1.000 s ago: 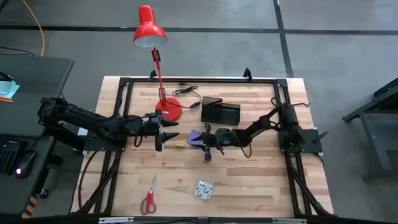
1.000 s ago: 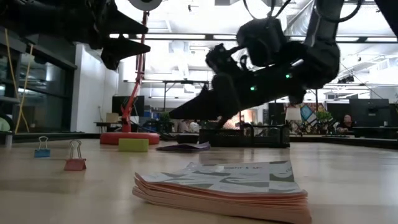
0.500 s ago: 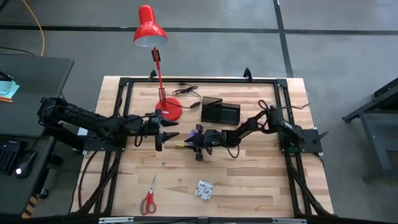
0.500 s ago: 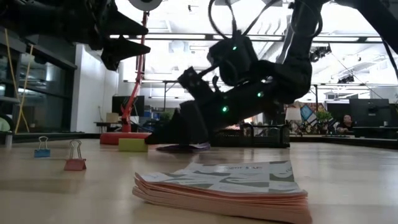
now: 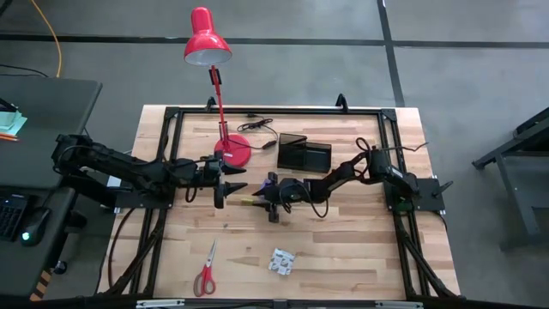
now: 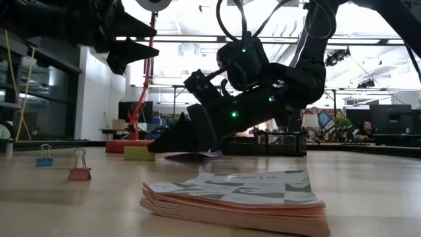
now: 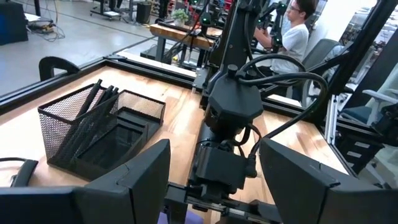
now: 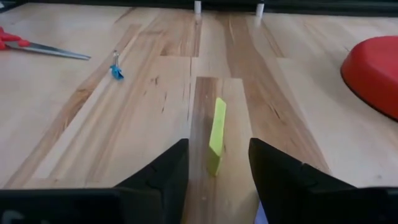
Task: Pick and place office supplies into organizer
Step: Put the yellow eraser into the black desk organizer
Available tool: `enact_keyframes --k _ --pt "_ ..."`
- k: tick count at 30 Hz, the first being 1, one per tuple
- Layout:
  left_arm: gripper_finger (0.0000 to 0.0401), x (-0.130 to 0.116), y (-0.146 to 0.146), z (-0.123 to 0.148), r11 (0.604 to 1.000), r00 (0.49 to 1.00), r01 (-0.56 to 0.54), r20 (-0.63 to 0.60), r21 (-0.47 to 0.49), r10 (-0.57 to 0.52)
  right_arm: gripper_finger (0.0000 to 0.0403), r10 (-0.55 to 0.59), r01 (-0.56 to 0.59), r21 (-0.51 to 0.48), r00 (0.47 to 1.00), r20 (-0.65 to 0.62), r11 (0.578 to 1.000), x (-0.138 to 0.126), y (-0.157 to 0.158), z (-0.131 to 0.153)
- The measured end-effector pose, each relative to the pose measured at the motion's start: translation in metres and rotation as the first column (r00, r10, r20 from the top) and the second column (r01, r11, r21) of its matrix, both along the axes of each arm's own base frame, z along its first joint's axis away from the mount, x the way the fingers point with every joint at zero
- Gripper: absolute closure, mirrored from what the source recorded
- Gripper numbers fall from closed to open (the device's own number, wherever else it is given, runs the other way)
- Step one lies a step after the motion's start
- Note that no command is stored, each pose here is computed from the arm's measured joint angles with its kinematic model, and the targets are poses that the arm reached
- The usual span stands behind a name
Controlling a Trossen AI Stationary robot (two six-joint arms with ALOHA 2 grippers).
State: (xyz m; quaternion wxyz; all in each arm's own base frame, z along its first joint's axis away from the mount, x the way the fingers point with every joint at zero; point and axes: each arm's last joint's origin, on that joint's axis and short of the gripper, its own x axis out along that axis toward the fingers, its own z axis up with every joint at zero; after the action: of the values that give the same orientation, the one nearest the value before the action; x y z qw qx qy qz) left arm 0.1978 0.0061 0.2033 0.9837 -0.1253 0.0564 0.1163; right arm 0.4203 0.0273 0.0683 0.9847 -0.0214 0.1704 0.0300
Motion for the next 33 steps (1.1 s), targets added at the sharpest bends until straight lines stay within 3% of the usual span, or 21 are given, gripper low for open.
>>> enact_keyframes --k 24,33 --pt "0.0168 0.0 0.0 0.0 1.0 1.0 -0.004 0.002 0.002 0.004 0.024 -0.023 0.025 0.023 0.998 -0.056 0.999 0.011 0.0 0.005" --pt "0.0168 0.0 0.0 0.0 1.0 1.0 -0.004 0.002 0.002 0.004 0.026 -0.029 0.033 0.038 0.996 -0.082 0.999 0.011 0.0 0.003"
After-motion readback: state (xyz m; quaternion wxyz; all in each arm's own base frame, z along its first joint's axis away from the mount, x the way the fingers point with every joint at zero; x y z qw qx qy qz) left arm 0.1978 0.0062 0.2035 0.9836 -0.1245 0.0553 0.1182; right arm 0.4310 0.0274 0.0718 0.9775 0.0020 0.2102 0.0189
